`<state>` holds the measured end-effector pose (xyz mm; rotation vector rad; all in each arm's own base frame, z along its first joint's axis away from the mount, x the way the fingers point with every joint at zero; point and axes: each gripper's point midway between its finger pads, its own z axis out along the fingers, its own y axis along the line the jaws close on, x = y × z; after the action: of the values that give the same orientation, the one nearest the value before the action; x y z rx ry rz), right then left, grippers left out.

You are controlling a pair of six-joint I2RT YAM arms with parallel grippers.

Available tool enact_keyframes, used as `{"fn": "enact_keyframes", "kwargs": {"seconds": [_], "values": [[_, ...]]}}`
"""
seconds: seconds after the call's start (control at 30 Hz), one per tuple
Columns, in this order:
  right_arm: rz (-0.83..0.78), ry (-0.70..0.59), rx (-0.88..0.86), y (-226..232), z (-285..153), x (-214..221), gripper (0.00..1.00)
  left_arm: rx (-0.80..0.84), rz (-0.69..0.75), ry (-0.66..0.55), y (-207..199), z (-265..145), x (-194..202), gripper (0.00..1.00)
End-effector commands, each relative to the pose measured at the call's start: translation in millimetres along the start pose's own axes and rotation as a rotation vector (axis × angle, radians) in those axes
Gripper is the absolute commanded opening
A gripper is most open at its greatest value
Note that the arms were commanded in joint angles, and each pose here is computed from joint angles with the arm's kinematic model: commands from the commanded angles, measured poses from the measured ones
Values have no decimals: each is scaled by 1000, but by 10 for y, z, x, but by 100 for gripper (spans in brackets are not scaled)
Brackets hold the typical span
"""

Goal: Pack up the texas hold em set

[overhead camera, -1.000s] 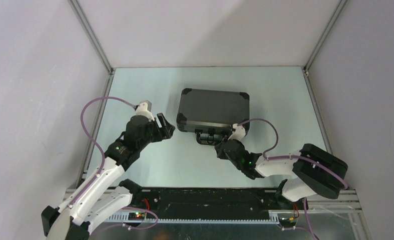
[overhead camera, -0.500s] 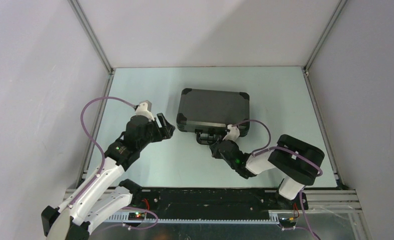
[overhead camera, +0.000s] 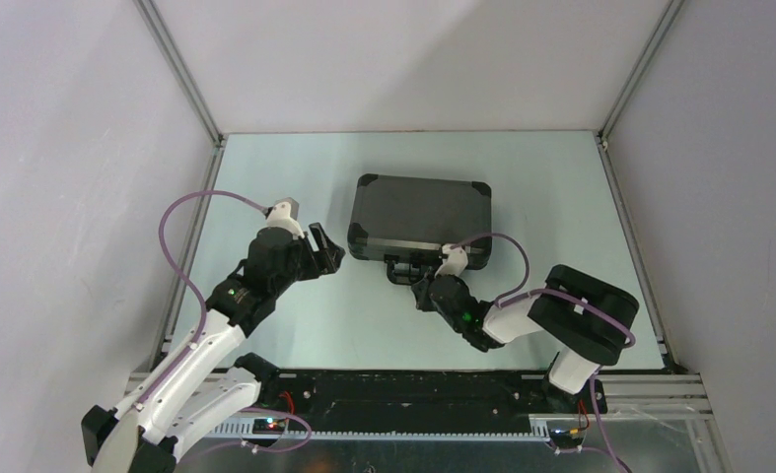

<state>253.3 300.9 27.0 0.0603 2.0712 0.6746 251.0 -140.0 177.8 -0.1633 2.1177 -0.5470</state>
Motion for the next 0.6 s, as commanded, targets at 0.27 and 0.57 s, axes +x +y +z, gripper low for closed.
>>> {"fn": "enact_keyframes", "kwargs": {"seconds": [0.27,0.57], "values": [[29,-258,4,101,23,-877,0,16,1,-12,-40,11,-25,75],[16,-269,-6,131,74,-1009,0,16,3,-10,-38,16,-19,75]]}}
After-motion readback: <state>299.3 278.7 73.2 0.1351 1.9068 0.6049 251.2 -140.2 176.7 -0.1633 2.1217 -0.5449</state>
